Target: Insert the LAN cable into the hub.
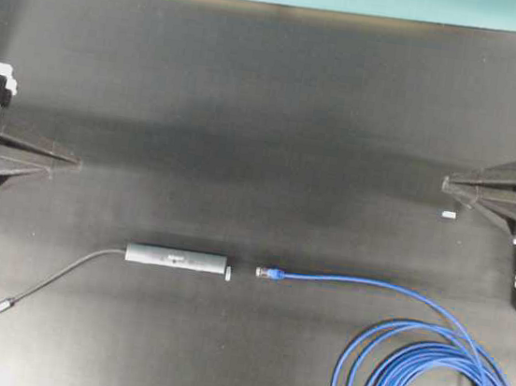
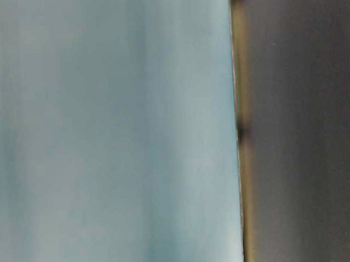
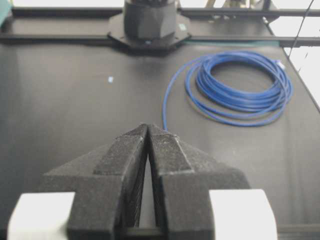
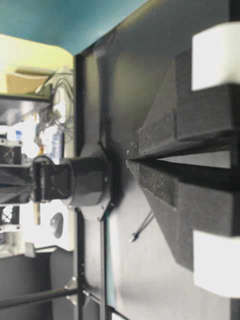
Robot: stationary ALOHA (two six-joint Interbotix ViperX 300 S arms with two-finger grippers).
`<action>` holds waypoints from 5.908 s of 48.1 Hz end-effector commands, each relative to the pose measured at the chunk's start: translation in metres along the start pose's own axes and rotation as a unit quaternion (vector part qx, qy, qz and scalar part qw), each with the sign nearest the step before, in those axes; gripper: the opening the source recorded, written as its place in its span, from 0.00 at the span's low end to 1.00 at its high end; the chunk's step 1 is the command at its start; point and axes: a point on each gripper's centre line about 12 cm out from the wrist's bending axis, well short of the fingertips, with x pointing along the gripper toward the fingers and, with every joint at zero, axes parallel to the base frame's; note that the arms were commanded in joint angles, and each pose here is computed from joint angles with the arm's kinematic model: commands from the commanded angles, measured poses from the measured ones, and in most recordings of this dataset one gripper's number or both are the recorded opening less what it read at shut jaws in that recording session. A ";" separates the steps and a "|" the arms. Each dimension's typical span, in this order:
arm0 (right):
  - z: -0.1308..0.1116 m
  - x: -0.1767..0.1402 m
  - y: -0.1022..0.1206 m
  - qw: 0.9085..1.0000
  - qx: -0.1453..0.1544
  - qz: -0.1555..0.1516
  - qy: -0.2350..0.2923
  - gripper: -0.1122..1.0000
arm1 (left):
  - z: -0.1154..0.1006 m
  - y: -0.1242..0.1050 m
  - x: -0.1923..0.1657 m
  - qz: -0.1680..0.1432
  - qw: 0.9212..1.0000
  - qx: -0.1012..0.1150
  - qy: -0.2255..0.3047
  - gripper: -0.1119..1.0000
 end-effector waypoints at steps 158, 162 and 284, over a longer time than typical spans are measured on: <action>-0.210 0.107 0.050 0.939 0.089 -0.013 0.332 0.82 | -0.195 -0.044 0.127 -0.061 0.975 -0.057 0.205 0.35; -0.216 0.115 0.049 0.945 0.084 -0.016 0.315 0.82 | -0.183 -0.043 0.129 -0.059 0.977 -0.057 0.198 0.35; -0.187 0.180 0.050 0.928 0.089 -0.001 0.362 0.22 | -0.160 -0.030 0.174 -0.035 0.932 0.001 0.361 0.35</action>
